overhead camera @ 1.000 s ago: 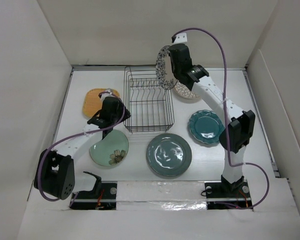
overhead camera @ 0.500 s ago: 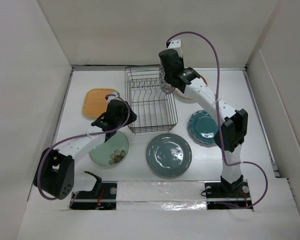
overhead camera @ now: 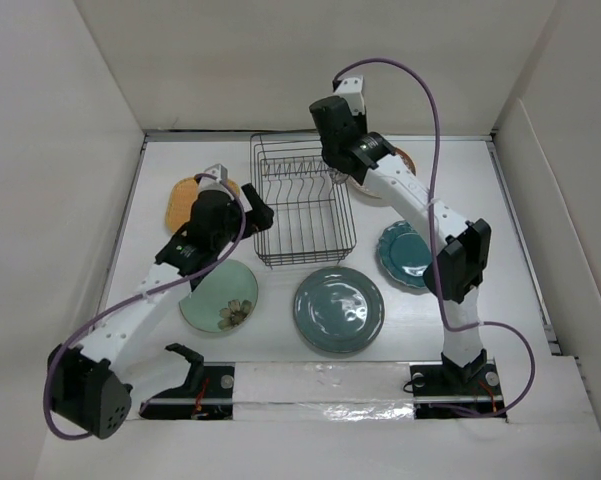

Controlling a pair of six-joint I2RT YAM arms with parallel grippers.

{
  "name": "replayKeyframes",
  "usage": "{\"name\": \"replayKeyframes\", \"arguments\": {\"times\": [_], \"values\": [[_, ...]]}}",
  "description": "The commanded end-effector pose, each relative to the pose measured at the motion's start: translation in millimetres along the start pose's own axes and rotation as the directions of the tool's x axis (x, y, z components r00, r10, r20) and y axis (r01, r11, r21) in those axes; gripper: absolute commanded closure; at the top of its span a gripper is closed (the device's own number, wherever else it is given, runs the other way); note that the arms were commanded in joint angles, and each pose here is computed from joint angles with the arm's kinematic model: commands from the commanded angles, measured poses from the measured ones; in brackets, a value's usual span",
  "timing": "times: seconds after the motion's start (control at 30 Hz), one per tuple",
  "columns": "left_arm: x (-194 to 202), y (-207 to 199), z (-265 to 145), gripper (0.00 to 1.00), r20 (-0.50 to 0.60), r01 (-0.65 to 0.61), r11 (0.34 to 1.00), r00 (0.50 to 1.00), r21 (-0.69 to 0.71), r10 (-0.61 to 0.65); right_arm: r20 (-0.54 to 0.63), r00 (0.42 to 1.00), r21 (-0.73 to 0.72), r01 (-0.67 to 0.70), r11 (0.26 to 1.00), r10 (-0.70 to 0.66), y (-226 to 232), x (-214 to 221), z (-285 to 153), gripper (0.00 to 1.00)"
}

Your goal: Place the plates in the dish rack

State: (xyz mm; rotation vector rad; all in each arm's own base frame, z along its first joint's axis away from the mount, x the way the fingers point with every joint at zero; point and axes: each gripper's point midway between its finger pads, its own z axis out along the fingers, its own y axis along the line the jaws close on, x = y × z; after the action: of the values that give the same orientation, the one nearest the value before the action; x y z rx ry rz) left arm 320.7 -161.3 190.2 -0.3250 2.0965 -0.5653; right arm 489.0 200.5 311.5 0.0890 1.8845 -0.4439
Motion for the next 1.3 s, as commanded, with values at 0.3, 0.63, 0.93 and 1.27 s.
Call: {"name": "replayKeyframes", "arguments": {"times": [0.3,0.63,0.93,1.27], "values": [[-69.3,-57.8,-91.0,0.22,0.309,-0.217,0.97,0.935,0.108,0.174,0.087,0.989,0.081,-0.125,0.989,0.118,21.2,-26.4,-16.4,1.0],[-61.8,-55.5,-92.6,0.24,0.319,-0.226,0.967,0.931,0.118,0.179,0.168,0.968,0.098,-0.203,0.974,0.185,-15.7,-66.4,-38.7,1.0],[-62.8,-58.2,-96.2,0.24,0.324,-0.225,0.965,0.93,0.135,0.172,0.148,0.98,0.12,-0.151,0.981,0.133,-15.4,-51.4,-24.8,1.0],[-61.7,-58.0,-95.1,0.23,0.324,-0.233,0.964,0.928,0.127,0.182,0.118,0.992,0.126,-0.055,0.991,0.04,10.3,-33.6,-0.9,1.0]]}}
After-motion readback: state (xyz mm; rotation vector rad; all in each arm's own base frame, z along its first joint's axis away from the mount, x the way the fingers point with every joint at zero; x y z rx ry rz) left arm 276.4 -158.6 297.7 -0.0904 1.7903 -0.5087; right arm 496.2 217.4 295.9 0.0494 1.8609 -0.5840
